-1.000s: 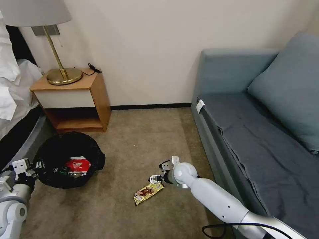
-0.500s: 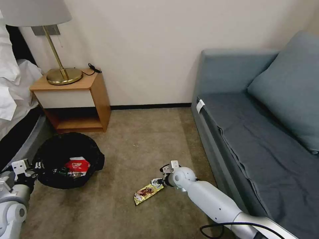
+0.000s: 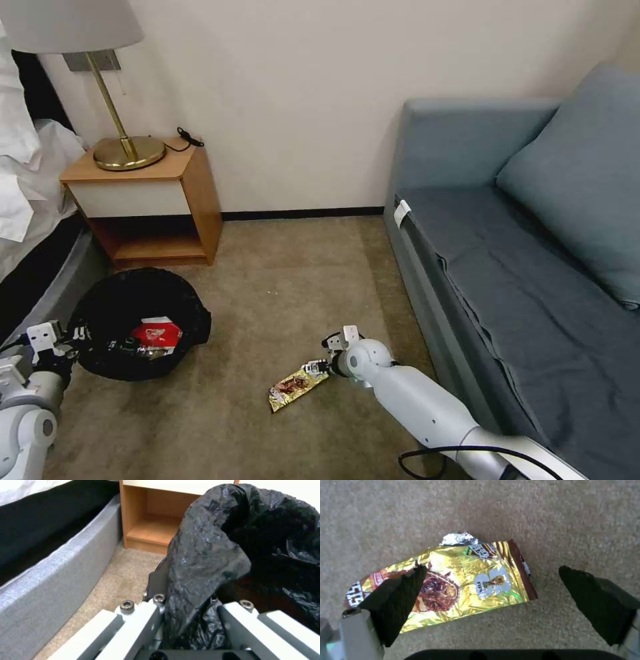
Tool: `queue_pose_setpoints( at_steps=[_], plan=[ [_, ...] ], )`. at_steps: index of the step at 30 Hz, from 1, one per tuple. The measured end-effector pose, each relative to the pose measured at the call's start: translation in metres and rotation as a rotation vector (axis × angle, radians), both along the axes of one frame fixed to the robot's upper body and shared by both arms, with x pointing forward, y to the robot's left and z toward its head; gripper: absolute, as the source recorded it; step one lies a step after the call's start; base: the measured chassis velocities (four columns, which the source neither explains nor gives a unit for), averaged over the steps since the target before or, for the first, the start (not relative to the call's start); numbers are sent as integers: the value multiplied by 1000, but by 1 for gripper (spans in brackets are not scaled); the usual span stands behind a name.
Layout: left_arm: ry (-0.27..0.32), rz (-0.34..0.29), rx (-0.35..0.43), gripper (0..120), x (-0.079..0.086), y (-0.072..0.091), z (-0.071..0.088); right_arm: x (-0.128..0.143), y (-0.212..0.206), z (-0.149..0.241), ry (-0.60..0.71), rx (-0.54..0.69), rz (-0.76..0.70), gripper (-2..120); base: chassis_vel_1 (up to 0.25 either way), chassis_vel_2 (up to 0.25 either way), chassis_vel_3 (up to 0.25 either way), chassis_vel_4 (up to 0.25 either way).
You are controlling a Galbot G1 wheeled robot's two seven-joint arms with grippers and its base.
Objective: Pick up the trash bin, then pick up the garbage on the floor and place it into the trash bin.
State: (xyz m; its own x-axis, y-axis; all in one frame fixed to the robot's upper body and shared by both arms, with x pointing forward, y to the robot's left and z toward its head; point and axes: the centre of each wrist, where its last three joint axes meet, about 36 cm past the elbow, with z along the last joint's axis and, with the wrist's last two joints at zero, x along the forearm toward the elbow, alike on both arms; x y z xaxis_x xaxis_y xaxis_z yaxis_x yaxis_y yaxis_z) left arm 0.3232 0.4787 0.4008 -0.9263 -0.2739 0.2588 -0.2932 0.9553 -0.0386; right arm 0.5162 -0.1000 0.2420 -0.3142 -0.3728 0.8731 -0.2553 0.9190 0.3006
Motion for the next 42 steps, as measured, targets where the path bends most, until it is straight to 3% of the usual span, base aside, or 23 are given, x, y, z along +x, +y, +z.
queue_pose_setpoints(
  at_steps=[42],
  plan=[
    [19, -3, -2, 4, 2, -1, -8, -12, 15, -14, -2, 14, 21, 100, 0, 0, 0, 0]
  ],
)
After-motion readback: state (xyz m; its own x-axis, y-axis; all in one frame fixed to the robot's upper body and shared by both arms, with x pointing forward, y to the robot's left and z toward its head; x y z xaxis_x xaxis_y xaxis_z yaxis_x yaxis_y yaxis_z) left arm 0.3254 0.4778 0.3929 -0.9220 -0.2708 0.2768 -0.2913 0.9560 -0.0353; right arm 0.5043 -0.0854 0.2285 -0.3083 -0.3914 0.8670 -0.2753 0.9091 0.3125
